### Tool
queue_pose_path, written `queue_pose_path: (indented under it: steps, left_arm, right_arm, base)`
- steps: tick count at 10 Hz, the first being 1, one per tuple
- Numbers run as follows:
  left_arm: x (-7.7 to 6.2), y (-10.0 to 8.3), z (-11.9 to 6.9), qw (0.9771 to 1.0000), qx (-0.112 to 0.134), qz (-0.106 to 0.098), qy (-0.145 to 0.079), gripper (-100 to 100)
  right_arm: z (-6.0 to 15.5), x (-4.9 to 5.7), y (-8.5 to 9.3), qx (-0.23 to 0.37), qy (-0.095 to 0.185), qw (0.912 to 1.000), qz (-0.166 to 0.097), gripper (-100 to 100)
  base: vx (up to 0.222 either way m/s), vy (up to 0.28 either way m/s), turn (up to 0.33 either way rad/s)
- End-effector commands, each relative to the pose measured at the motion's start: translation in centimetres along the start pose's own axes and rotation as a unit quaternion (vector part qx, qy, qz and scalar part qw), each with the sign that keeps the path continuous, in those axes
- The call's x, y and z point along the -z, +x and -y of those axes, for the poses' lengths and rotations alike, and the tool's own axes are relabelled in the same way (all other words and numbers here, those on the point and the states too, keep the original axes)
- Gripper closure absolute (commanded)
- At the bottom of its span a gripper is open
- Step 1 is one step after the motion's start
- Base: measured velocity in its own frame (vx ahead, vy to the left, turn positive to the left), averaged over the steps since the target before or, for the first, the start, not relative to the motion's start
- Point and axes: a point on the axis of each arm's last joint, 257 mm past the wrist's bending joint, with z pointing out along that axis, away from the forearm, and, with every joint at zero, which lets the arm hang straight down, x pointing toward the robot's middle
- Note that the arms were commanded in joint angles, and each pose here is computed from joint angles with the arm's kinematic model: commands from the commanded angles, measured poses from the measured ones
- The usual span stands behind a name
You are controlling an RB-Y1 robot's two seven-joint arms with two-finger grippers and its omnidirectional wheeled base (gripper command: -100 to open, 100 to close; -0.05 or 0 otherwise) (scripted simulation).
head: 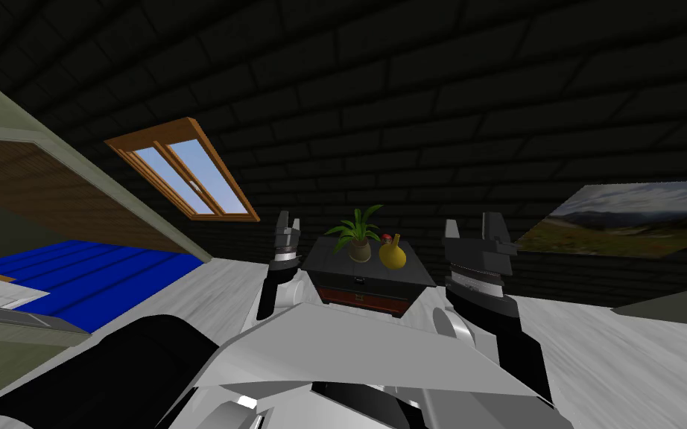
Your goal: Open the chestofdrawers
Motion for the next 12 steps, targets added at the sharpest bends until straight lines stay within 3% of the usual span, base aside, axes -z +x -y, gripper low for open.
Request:
queue_pose_path:
  steps: [1, 9, 10, 12]
  left_arm:
    - [0.0, 0.0, 0.0, 1.0, 0.0, 0.0, 0.0, 0]
    - [0.0, 0.0, 0.0, 1.0, 0.0, 0.0, 0.0, 0]
    - [0.1, 0.4, -0.4, 0.9999, -0.005, -0.013, 0.0, -100]
    - [0.4, 1.1, -1.4, 0.9994, -0.012, -0.033, -0.002, -100]
  right_arm:
    - [0.0, 0.0, 0.0, 0.0, 0.0, 1.0, 0.0, 0]
    - [0.0, 0.0, 0.0, 0.0, 0.0, 1.0, 0.0, 0]
    - [0.0, 0.0, 0.0, 0.0, 0.0, 1.0, 0.0, 0]
    - [0.0, 0.0, 0.0, 0.0, 0.0, 1.0, 0.0, 0]
  base:
    - [0.0, 0.0, 0.0]
    - [0.0, 0.0, 0.0]
    - [0.008, -0.009, 0.004]
    - [0.004, -0.022, 0.008]
